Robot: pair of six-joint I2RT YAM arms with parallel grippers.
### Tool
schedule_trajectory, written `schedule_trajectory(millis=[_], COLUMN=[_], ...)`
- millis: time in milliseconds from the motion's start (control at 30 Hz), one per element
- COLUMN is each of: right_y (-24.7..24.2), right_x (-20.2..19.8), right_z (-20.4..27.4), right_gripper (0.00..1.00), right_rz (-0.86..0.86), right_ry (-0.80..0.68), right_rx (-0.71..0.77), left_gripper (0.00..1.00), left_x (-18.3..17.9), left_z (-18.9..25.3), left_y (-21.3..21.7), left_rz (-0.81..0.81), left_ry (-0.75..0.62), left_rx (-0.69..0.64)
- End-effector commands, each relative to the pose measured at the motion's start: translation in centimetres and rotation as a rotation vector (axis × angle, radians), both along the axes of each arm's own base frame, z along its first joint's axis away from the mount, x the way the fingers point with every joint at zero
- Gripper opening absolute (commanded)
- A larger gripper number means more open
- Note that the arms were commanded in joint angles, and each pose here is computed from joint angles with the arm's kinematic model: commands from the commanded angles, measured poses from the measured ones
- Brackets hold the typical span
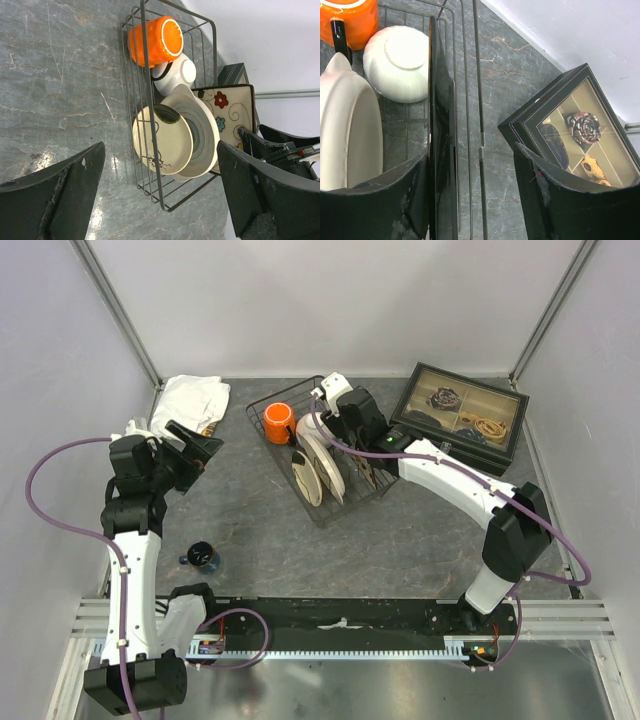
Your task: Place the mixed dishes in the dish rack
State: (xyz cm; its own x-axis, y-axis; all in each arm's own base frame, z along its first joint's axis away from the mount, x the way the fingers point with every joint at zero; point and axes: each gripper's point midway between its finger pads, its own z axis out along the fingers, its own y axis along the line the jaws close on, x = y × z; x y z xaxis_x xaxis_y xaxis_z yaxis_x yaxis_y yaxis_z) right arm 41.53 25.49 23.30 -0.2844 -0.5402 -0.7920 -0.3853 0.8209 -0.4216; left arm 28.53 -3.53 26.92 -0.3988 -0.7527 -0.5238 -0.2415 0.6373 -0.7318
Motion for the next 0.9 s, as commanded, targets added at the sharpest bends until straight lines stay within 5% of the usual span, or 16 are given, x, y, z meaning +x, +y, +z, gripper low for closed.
schedule_trajectory(millis=[0, 867], right_y=[0.0, -1.8], right_x=[-0.1, -0.1], right_z=[4.4, 5.4], right_gripper=[0.69, 0.75], right_rz=[-0.001, -0.077], right_ry=[-0.082, -0.119], right_rx=[0.092, 0.067], left_gripper=[0.99, 0.99], left_x=[0.0, 0.2], left_z=[0.8, 0.5], left_y=[-0.1, 0.0], left_rz=[-0.030, -0.034], left_ry=[-0.046, -0.038], left_rx=[0.028, 0.021])
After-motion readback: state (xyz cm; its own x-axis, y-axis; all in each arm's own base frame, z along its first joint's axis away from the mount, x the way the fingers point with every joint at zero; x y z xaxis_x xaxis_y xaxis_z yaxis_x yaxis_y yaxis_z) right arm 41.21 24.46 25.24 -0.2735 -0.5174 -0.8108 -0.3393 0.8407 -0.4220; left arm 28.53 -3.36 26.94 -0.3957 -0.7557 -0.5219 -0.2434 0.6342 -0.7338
